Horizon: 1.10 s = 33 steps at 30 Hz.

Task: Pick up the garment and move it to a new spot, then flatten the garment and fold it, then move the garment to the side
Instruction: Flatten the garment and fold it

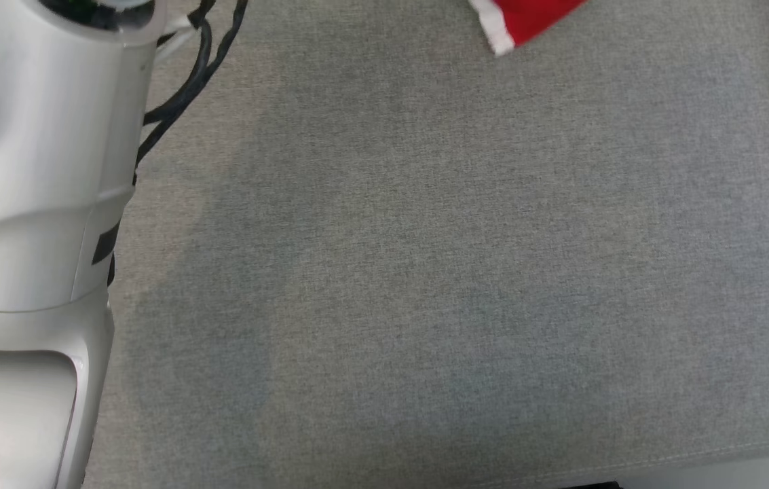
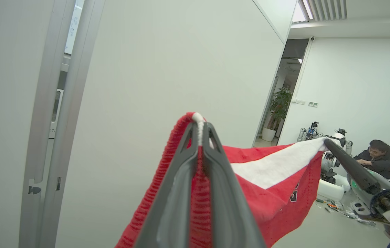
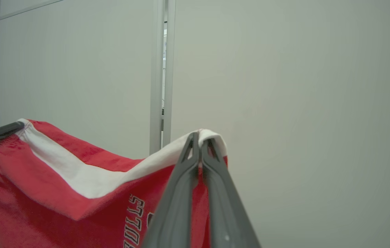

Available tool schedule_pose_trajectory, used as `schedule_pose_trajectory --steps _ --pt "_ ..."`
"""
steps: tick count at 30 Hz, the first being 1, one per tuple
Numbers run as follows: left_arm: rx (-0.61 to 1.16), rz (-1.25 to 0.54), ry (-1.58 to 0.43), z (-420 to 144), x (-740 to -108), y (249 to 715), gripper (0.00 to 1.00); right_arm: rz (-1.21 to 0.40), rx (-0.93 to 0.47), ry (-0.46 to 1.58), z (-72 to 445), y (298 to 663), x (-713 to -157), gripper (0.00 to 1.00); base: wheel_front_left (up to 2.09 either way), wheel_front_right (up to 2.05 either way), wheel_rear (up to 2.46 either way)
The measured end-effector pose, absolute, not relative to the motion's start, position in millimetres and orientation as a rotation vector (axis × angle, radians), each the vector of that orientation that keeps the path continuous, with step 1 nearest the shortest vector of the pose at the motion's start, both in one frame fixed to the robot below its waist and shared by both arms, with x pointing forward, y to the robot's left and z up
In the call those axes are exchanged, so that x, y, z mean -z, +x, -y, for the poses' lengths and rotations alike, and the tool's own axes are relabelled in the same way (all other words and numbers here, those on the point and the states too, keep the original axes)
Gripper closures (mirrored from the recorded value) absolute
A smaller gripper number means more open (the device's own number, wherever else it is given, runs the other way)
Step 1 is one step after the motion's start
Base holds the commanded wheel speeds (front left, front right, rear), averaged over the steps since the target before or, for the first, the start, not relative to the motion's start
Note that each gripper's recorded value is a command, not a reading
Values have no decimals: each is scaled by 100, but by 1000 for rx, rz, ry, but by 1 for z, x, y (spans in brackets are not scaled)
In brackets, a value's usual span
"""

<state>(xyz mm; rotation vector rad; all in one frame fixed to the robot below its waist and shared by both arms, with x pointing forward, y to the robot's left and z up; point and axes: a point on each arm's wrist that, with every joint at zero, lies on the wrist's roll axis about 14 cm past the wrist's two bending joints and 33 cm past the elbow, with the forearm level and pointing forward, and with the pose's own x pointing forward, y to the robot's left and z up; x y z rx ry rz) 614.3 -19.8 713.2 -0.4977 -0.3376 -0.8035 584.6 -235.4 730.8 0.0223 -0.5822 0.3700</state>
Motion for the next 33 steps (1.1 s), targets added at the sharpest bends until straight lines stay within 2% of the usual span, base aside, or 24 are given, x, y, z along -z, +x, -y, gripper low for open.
schedule_pose_trajectory --steps 5,13,23,28,33 --pt "900 347 -589 47 -682 607 100 588 -312 -24 261 576 -728 100 0 0 0" --pt "894 187 -644 21 -605 570 100 465 -293 43 268 544 -673 100 0 0 0" --pt "959 223 -594 24 -661 543 100 507 -304 63 265 511 -699 100 0 0 0" --pt "968 251 -536 40 -686 567 100 483 -305 8 266 532 -705 100 0 0 0" --pt "967 326 -462 67 -706 603 100 488 -279 -49 271 577 -716 100 0 0 0"
